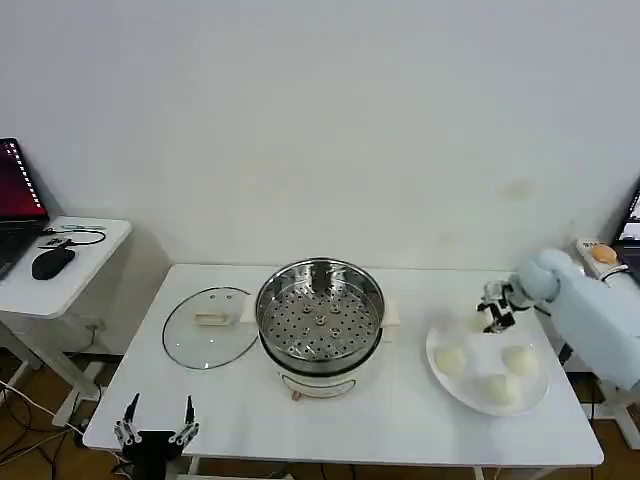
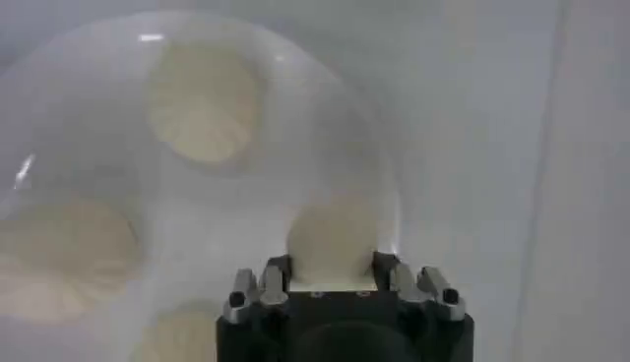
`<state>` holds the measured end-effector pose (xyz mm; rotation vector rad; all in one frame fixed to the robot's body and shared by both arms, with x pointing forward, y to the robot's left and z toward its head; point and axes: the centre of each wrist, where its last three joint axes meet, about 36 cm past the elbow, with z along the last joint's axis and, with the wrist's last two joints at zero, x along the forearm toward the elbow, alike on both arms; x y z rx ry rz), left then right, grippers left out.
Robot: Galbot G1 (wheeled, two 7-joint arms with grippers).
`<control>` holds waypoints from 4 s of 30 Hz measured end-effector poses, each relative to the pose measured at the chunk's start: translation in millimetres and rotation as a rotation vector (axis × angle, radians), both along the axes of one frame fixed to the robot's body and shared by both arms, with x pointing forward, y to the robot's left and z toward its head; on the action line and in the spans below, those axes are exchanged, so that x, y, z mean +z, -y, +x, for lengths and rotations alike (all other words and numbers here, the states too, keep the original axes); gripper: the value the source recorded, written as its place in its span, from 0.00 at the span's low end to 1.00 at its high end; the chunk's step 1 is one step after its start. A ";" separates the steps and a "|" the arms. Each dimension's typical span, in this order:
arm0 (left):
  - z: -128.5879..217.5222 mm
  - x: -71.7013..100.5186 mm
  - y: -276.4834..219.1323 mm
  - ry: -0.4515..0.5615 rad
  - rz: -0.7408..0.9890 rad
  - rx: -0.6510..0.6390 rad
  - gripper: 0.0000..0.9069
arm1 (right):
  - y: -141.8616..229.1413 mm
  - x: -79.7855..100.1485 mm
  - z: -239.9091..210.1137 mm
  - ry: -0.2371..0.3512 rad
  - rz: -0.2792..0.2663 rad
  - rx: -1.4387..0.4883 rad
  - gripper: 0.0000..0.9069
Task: Take steamed baozi put them in steamer then cover it.
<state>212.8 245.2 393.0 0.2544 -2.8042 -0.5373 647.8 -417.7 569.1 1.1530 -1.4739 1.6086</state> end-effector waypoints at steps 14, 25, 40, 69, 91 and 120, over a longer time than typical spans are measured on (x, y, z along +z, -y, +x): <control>0.7 12.7 -6.4 0.014 0.008 0.000 1.00 | -120.1 95.5 14.4 0.158 0.071 0.327 0.62; -2.8 16.5 -12.4 0.011 -0.001 0.027 1.00 | -226.2 88.8 22.4 0.155 0.076 0.664 0.63; -2.5 14.3 -15.9 0.011 -0.005 0.063 1.00 | -309.0 50.4 37.1 0.189 -0.045 1.071 0.66; -5.3 17.1 -22.1 0.022 0.008 0.083 1.00 | -354.3 -1.4 63.4 0.214 -0.233 1.318 1.00; -6.0 26.0 -11.7 0.023 0.010 0.034 1.00 | -293.4 91.1 19.7 0.286 -0.184 1.046 1.00; 24.8 45.7 -19.5 0.105 0.004 -0.090 1.00 | -10.5 -9.8 -123.4 -0.053 0.016 0.069 1.00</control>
